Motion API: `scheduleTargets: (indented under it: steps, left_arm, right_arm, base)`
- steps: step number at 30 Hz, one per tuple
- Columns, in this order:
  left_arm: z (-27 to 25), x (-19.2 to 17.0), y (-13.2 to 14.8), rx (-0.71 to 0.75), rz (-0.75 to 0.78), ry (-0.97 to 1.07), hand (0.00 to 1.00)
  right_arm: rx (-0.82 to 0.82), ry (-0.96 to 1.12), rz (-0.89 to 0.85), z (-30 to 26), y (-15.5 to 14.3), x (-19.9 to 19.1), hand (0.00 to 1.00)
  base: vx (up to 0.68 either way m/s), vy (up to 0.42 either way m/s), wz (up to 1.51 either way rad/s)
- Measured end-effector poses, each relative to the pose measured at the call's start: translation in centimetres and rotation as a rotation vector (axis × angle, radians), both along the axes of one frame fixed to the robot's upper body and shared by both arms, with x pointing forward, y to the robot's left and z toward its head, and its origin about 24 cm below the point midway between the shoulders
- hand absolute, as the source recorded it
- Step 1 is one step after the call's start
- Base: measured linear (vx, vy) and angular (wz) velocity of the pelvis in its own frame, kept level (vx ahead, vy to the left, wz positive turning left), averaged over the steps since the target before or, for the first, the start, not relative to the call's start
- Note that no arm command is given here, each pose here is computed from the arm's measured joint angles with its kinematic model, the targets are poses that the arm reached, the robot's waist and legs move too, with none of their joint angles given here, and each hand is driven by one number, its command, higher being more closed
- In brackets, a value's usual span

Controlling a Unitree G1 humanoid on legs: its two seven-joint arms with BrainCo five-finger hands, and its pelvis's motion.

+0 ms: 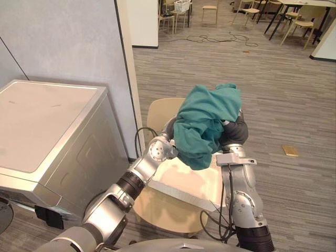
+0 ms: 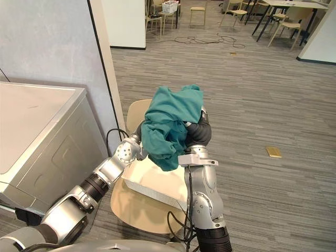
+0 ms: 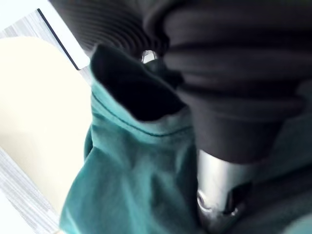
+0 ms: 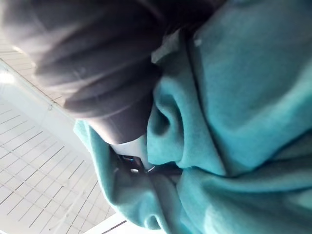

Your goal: Pick up the laundry basket with both hands and put the clothes into the washing machine.

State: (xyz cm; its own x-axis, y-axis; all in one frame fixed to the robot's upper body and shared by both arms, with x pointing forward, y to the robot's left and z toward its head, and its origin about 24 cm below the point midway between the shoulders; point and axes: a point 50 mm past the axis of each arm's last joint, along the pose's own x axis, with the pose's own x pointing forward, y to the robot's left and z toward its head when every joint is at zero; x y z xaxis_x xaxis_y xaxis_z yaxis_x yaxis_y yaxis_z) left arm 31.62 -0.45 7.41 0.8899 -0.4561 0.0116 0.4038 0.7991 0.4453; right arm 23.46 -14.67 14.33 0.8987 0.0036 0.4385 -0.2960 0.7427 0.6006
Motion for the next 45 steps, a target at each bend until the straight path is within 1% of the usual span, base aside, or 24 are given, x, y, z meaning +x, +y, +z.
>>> scheduleTargets:
  steps: [3, 4, 9, 11, 15, 24, 25, 30, 33, 35, 36, 38, 39, 40, 41, 42, 43, 45]
  left_arm:
    - [0.4, -0.1, -0.9, 0.009, -0.025, -0.009, 0.0]
    - [0.6, -0.2, -1.4, 0.012, -0.038, -0.017, 1.0]
    - [1.4, -0.4, -2.7, -0.007, -0.063, -0.039, 1.0]
    - [1.4, -0.7, -3.1, -0.045, -0.074, -0.011, 1.0]
    - [1.9, -1.0, -3.5, -0.095, -0.099, 0.002, 1.0]
    - [2.4, -1.3, -3.9, -0.11, -0.12, -0.012, 1.0]
    - [2.4, -1.3, -4.0, -0.108, -0.125, -0.012, 1.0]
    - [2.2, -1.3, -3.9, -0.104, -0.126, -0.008, 1.0]
    - [2.0, -0.6, -2.4, -0.141, -0.074, 0.025, 1.0]
    - [1.5, 0.5, 0.1, -0.183, 0.017, 0.055, 1.0]
    - [1.4, 0.7, 0.9, -0.193, 0.045, 0.06, 1.0]
    - [0.7, 1.2, 4.3, -0.237, 0.155, 0.077, 1.0]
    - [0.4, 1.2, 5.2, -0.248, 0.183, 0.083, 1.0]
    - [0.0, 1.2, 7.0, -0.259, 0.241, 0.087, 1.0]
    - [-0.3, 1.1, 7.8, -0.271, 0.271, 0.091, 1.0]
    - [-0.8, 0.9, 9.7, -0.282, 0.332, 0.097, 1.0]
    - [-1.1, 0.7, 10.9, -0.295, 0.372, 0.1, 1.0]
    - [-2.3, -0.3, 13.5, -0.336, 0.466, 0.13, 1.0]
  right_arm:
    - [0.001, 0.002, 0.017, 0.0, 0.4, 0.0, 1.0]
    - [0.002, 0.002, 0.02, 0.0, 0.5, 0.0, 1.0]
    - [0.004, 0.003, 0.024, -0.1, 0.6, 0.0, 1.0]
    - [0.005, 0.005, 0.022, -0.1, 0.5, 0.0, 1.0]
    - [0.005, 0.011, 0.02, -0.2, 0.5, -0.1, 1.0]
    - [0.007, 0.034, 0.001, -0.9, 0.2, -0.5, 1.0]
    - [0.007, 0.034, 0.0, -0.8, 0.2, -0.5, 0.0]
    - [-0.001, 0.058, -0.014, -1.4, -0.1, -0.8, 0.0]
    - [-0.014, 0.128, -0.033, -2.9, -0.8, -1.7, 0.0]
    - [-0.058, 0.191, -0.044, -4.2, -1.8, -2.6, 0.0]
    - [-0.078, 0.202, -0.05, -4.5, -2.2, -2.8, 0.0]
    - [-0.153, 0.236, -0.078, -5.3, -3.7, -3.7, 0.0]
    - [-0.161, 0.246, -0.087, -5.5, -4.0, -3.9, 0.0]
    - [-0.171, 0.259, -0.101, -5.8, -4.6, -4.3, 0.0]
    - [-0.175, 0.271, -0.111, -6.0, -5.0, -4.5, 0.0]
    - [-0.192, 0.296, -0.131, -6.5, -5.6, -4.7, 0.0]
    - [-0.227, 0.322, -0.155, -7.0, -6.2, -4.9, 0.0]
    - [-0.26, 0.428, -0.193, -9.2, -7.6, -5.2, 0.0]
  base:
    - [0.01, 0.0, 0.03]
    - [0.03, 0.0, 0.05]
    - [0.02, 0.0, 0.04]
    - [0.03, 0.0, 0.06]
    - [0.01, 0.003, 0.04]
    - [0.0, 0.0, 0.0]
    - [0.0, 0.0, 0.0]
    - [0.0, 0.0, 0.0]
    - [0.0, 0.0, 0.0]
    - [0.0, 0.0, 0.0]
    - [0.0, 0.0, 0.0]
    - [0.0, 0.0, -0.04]
    - [0.0, 0.0, -0.04]
    - [0.0, 0.0, -0.04]
    - [0.0, 0.0, -0.06]
    - [0.0, 0.0, -0.08]
    - [0.0, 0.0, -0.11]
    - [0.0, -0.001, -0.12]
